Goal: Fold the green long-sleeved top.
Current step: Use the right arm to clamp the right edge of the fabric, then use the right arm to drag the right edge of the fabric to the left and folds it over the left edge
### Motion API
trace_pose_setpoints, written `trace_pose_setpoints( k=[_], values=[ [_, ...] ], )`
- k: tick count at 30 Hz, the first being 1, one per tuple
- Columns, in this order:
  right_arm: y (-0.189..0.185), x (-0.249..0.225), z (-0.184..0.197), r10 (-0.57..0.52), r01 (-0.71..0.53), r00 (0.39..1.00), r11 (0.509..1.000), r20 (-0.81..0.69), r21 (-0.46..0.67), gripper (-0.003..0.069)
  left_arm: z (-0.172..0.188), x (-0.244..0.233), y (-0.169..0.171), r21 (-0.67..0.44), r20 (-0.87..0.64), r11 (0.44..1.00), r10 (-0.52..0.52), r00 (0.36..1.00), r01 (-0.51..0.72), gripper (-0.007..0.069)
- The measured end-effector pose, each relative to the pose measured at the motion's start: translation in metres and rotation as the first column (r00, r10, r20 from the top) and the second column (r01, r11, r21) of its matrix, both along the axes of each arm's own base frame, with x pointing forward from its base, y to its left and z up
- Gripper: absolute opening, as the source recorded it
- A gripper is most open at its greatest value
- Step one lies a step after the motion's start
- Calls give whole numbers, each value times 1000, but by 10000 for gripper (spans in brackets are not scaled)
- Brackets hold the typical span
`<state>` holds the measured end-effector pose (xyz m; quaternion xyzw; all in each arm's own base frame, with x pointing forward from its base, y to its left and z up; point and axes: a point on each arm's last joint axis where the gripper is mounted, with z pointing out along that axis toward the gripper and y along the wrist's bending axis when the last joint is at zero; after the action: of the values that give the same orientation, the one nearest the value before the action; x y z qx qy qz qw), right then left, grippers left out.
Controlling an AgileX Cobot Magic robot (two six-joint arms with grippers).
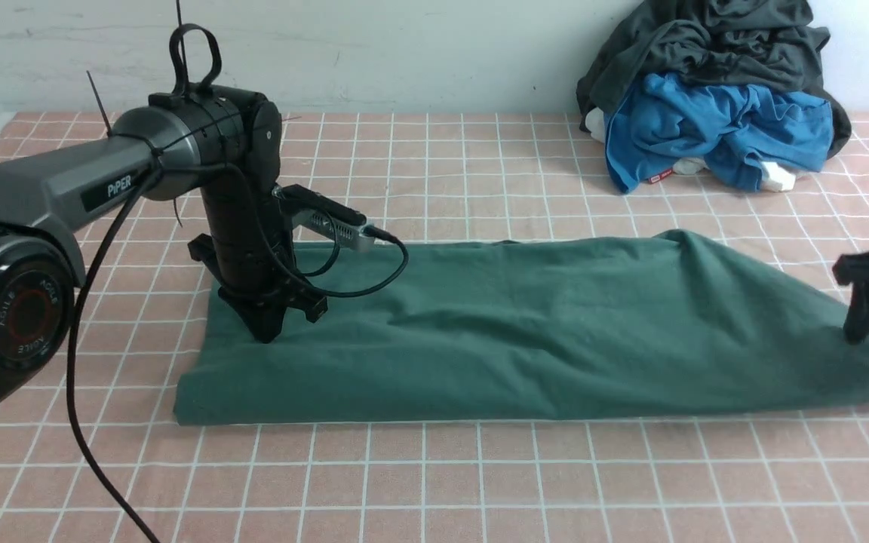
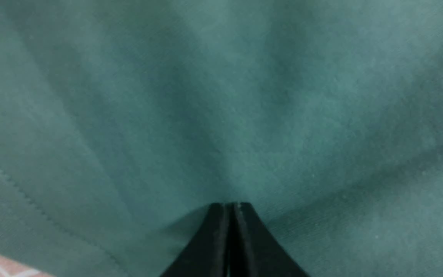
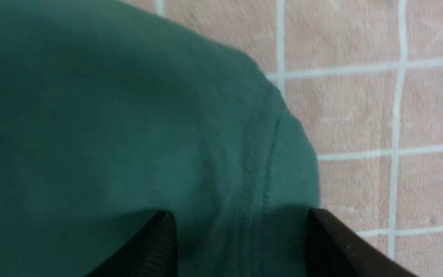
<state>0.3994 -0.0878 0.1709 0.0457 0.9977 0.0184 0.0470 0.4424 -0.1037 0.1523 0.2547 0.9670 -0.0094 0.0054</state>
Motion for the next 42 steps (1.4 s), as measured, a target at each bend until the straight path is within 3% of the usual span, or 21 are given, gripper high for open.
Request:
trace_pose_setpoints(
  k=[7,14,16,20,21,22,24,27,33,37,42],
  values=[
    [-8,-16,-24,-61,60,998,998,35,6,511,0,1,4,-17,-1,1000,18,1000,-18,-8],
    [-7,-15,-24,-81,80,995,997,50,12,511,0,0,3,-26,-3,999,21,1000,-21,-8],
    [-5,-14,-25,-64,64,996,998,57,9,472,0,0,3,-27,-3,999,22,1000,-22,-8],
    [10,-9,-23,5,-5,997,1000,78,-2,286,2,0,3,-28,1,999,17,1000,-16,-8],
    [12,-9,-23,13,-12,997,1000,79,-5,272,2,0,3,-28,1,999,16,1000,-16,-8],
    [18,-8,-21,40,-38,995,999,86,-16,165,3,-1,3,-29,5,999,16,1000,-15,-8],
    [24,-8,-16,72,-69,993,997,98,-36,75,8,-3,5,-22,3,1000,14,1000,-13,-8],
    [26,-10,3,98,-87,986,993,133,-83,74,26,-8,6,-22,24,1000,11,1000,-11,-8],
    [16,-37,89,105,-30,955,965,277,-262,74,139,-37,15,-54,272,999,11,962,4,-8],
    [24,-54,129,116,-12,922,962,370,-272,74,187,-61,20,-75,368,997,18,930,11,-8],
    [94,-61,185,286,-205,836,954,468,-217,74,245,-99,28,-105,496,994,31,868,24,-8]
  ],
)
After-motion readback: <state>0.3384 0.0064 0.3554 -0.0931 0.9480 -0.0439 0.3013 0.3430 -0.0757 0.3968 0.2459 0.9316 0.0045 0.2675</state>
